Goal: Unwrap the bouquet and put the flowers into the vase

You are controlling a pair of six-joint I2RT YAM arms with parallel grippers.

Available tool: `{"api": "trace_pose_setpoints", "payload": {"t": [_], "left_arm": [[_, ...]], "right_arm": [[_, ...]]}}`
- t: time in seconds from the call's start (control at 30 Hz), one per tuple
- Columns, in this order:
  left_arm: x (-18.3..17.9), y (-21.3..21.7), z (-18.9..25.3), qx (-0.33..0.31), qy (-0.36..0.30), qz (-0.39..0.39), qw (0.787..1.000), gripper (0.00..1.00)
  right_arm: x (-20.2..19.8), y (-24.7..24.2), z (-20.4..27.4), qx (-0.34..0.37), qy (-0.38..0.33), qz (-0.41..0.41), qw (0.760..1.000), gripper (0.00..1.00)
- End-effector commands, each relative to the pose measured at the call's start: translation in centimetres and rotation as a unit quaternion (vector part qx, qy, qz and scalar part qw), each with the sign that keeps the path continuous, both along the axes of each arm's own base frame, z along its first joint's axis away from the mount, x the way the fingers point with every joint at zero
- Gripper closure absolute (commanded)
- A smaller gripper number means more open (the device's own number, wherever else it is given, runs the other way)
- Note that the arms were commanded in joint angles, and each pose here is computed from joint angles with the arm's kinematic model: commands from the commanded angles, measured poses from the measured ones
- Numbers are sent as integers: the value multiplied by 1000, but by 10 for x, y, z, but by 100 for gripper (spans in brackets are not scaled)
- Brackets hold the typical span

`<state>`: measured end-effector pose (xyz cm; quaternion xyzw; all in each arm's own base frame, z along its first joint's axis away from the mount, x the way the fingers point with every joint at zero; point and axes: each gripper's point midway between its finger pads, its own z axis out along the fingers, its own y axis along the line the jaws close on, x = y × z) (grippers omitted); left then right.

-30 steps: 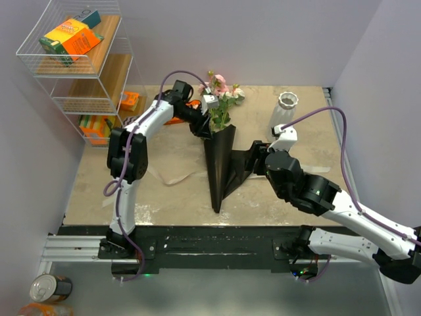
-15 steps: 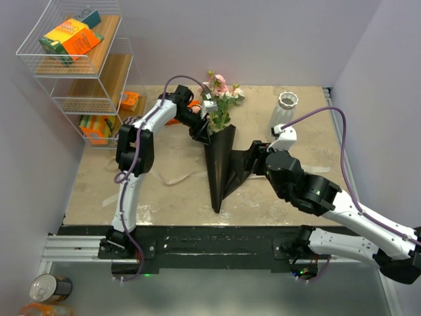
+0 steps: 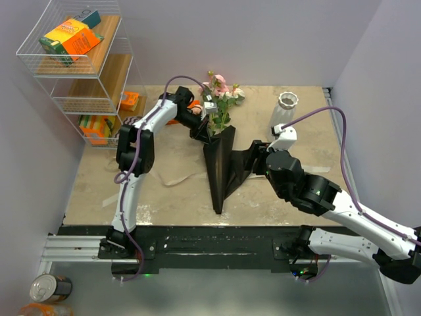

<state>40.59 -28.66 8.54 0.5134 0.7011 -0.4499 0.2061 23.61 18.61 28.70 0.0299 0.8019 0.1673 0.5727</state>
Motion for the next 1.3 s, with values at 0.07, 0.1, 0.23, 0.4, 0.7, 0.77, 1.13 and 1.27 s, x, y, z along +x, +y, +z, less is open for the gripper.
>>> {"api": "trace_pose_setpoints", "payload": {"t": [0.07,0.1,0.23,0.4,0.7,0.77,1.13,1.27], "left_arm": [[9,-9,43,-25,-32,3,999,100],[13,-11,61,-33,-49,4,998,100],[9,-21,114,-44,-76,22,996,100],[-18,-38,151,-41,-91,24,995,100],[-10,-37,133,31,-68,105,992,28],[-12,-30,123,38,-65,109,991,26],[15,24,92,-63,-16,90,994,20],[19,40,97,-75,-32,85,993,19]], "right_arm": [[-1,0,10,25,-10,0,1000,36],[-1,0,9,26,-11,1,1000,36],[-1,2,9,28,-11,3,1000,36],[-3,-1,12,32,-14,3,999,36],[-5,-5,9,34,-12,1,999,35],[-5,-5,10,36,-13,2,999,34],[-6,-6,8,27,-12,5,1000,34],[-5,-3,6,20,-11,7,1000,34]]}}
